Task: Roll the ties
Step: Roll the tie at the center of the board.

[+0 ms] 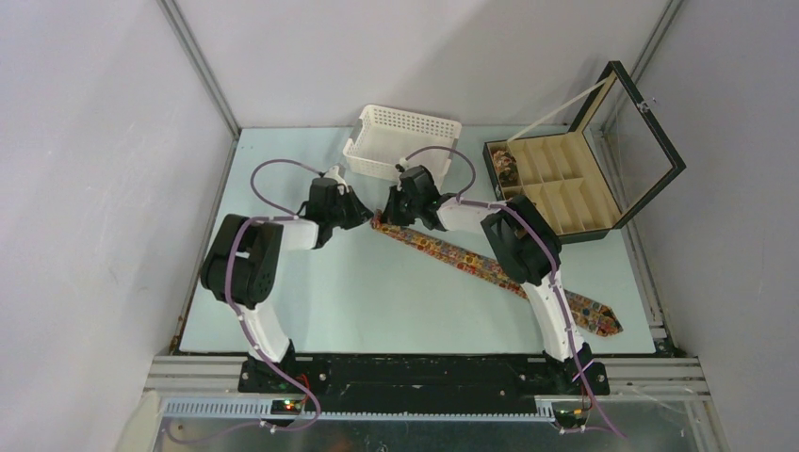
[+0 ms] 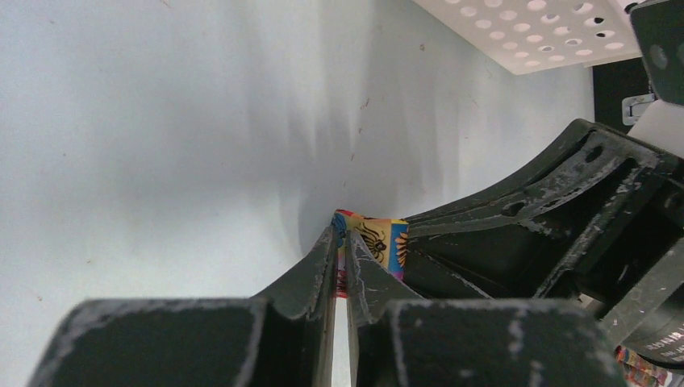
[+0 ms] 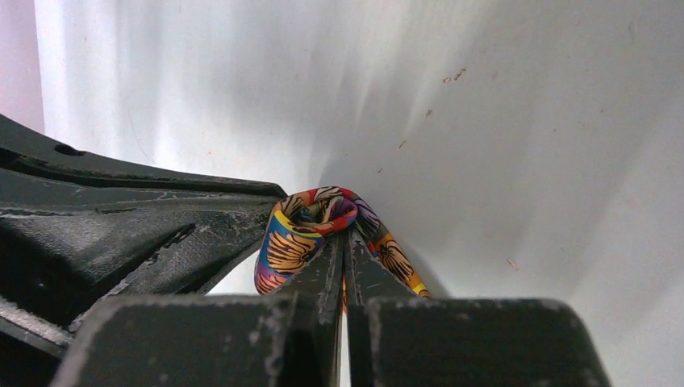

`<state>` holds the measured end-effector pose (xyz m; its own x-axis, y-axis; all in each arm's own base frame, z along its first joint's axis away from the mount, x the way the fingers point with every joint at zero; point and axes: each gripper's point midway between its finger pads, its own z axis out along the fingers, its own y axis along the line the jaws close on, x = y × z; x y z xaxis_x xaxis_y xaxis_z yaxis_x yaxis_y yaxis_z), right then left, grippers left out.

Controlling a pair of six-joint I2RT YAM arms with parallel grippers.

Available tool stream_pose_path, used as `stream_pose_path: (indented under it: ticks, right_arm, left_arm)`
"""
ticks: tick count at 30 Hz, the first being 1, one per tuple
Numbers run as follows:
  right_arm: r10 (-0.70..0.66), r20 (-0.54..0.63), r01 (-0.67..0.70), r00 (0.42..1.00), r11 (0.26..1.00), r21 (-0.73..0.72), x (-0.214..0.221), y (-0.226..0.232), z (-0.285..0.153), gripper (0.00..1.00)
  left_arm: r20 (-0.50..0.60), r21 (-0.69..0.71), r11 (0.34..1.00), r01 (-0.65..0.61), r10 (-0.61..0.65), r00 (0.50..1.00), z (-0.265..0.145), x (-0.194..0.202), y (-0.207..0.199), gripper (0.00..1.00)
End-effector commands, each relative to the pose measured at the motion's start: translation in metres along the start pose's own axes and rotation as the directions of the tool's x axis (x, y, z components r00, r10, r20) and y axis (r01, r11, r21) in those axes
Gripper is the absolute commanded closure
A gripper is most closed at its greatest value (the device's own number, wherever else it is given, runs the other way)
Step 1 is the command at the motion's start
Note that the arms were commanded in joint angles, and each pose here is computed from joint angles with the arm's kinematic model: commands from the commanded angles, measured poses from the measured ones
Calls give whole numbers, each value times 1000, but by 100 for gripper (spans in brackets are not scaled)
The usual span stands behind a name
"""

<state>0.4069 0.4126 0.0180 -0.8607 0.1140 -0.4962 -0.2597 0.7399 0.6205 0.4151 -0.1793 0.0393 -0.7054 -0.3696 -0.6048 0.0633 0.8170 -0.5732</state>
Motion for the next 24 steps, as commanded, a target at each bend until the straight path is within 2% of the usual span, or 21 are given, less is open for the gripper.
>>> stream_pose_path:
  ticks: [1,3,8,10,19,24]
  right_arm:
    - [-2,-19,3,1000,1000,11,6,-1,7,98]
    - [-2,-18,2,1000,1000,13,6,-2,6,97]
    - [-13,25,12,1000,1000,12,-2,1,-9,84]
    - [-20,45,20,999,1000,18,-7,2,-17,81]
    - [-72,81,67,994,995,73,-18,0,-47,75]
    - [-84,86,76,993,993,91,-16,-2,-58,75]
  left_arm:
    - [51,53,997,-48,45,998,-11,-16,-22,88]
    - [52,60,997,-52,49,997,-12,-16,-25,88]
    - [48,54,996,-72,70,996,-12,-11,-27,88]
    - [42,50,996,-74,72,997,-12,-9,-26,88]
    - [35,40,995,-96,95,995,-11,-4,-26,89]
    - [36,39,994,-101,99,994,-10,-4,-27,89]
